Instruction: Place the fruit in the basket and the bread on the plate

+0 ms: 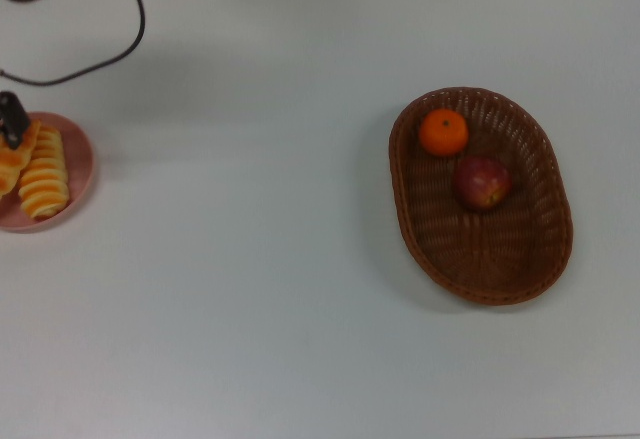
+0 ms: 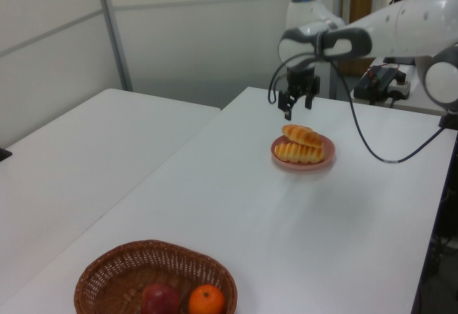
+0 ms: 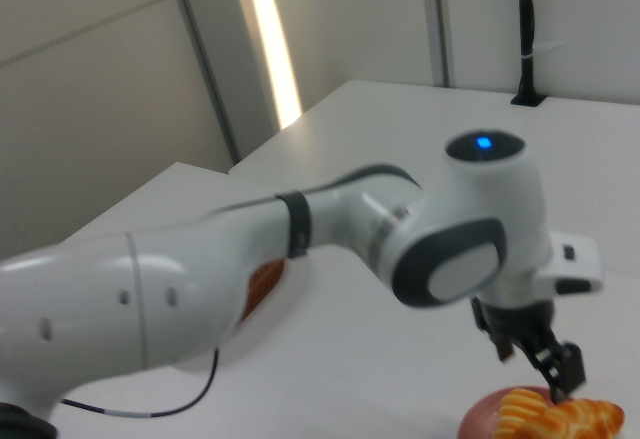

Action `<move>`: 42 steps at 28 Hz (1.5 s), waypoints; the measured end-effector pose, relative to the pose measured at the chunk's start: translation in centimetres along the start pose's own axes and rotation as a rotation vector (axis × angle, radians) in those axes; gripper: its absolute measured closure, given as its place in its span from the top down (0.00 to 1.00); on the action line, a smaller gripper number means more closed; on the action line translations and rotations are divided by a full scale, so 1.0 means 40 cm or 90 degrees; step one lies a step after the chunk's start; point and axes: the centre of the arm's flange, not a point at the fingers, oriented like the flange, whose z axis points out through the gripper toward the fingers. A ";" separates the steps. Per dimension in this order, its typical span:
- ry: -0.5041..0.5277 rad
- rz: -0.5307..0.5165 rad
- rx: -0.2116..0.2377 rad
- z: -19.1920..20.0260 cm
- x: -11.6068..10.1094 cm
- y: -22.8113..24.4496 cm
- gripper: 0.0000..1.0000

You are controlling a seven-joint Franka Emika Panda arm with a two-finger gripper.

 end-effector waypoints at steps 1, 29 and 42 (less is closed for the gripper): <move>0.001 -0.007 0.004 -0.031 -0.005 -0.018 0.96; -0.079 -0.197 0.037 -0.291 -0.156 -0.514 1.00; -0.088 -0.236 0.038 -0.295 -0.181 -0.607 1.00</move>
